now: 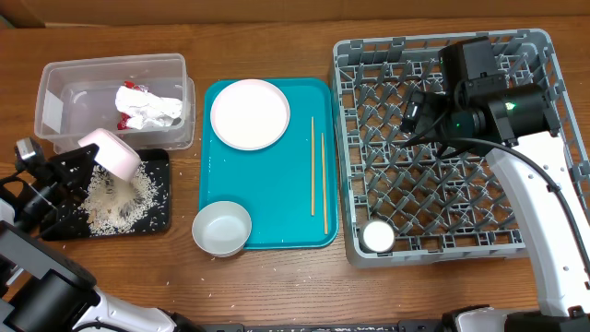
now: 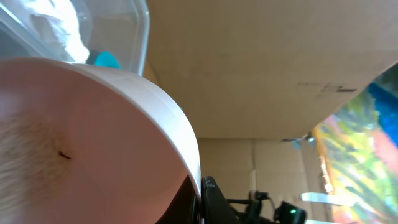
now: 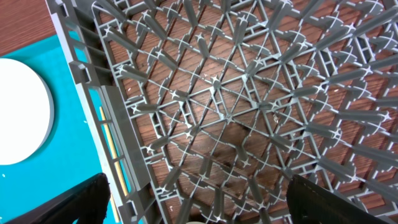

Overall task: Sort waste into correct bins and load items into the dishwasher
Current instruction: 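Tip the pink bowl over the black tray to pour out the rice, then set the emptied pink bowl back on the teal tray with left gripper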

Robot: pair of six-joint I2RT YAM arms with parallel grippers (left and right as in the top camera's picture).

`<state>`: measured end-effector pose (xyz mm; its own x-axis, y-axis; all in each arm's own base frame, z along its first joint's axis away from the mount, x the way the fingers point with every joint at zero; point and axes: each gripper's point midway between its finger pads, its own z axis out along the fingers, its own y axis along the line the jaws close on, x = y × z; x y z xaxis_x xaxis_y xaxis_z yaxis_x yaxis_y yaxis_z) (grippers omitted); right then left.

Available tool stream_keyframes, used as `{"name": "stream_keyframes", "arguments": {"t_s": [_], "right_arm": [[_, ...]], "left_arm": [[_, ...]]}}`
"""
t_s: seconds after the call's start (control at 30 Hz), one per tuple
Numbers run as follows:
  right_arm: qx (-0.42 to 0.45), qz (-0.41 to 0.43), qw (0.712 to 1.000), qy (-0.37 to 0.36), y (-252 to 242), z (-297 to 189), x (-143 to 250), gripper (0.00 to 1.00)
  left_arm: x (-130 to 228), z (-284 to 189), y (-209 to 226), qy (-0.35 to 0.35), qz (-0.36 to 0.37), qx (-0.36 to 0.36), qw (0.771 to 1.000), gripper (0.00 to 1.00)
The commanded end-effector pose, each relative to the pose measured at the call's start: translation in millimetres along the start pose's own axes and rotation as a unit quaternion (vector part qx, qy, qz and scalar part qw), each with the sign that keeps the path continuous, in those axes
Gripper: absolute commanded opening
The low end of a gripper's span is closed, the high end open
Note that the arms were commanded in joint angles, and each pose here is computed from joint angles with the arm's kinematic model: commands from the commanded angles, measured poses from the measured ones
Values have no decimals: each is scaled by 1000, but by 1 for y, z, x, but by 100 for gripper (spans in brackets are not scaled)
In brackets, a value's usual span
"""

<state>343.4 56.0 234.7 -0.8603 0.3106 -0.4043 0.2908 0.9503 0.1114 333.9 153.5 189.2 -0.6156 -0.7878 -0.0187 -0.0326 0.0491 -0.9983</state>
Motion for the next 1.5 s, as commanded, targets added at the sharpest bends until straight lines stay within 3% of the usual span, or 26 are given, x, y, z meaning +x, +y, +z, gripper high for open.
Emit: {"name": "stream_keyframes", "arguments": {"t_s": [0.0,0.37,0.93,1.13,1.27,1.37,1.47], "right_arm": [[-7,0,1000,-20,1,-10,-8,92],[-7,0,1000,-20,1,-10,-8,92],[-7,0,1000,-20,1,-10,-8,92],[-7,0,1000,-20,1,-10,-8,92],[-7,0,1000,-20,1,-10,-8,92],[-7,0,1000,-21,1,-10,-8,92],[-8,0,1000,-21,1,-10,-9,92]], "left_arm": [[-3,-2,-8,-8,-35,34,999,4],[-2,-2,-8,-7,-45,33,998,4],[11,-1,14,15,-34,-56,998,4],[32,20,-41,60,76,-61,993,4],[63,59,-72,139,182,-137,964,4],[89,92,-69,192,241,-236,922,4],[115,126,-47,226,287,-345,864,4]]}}
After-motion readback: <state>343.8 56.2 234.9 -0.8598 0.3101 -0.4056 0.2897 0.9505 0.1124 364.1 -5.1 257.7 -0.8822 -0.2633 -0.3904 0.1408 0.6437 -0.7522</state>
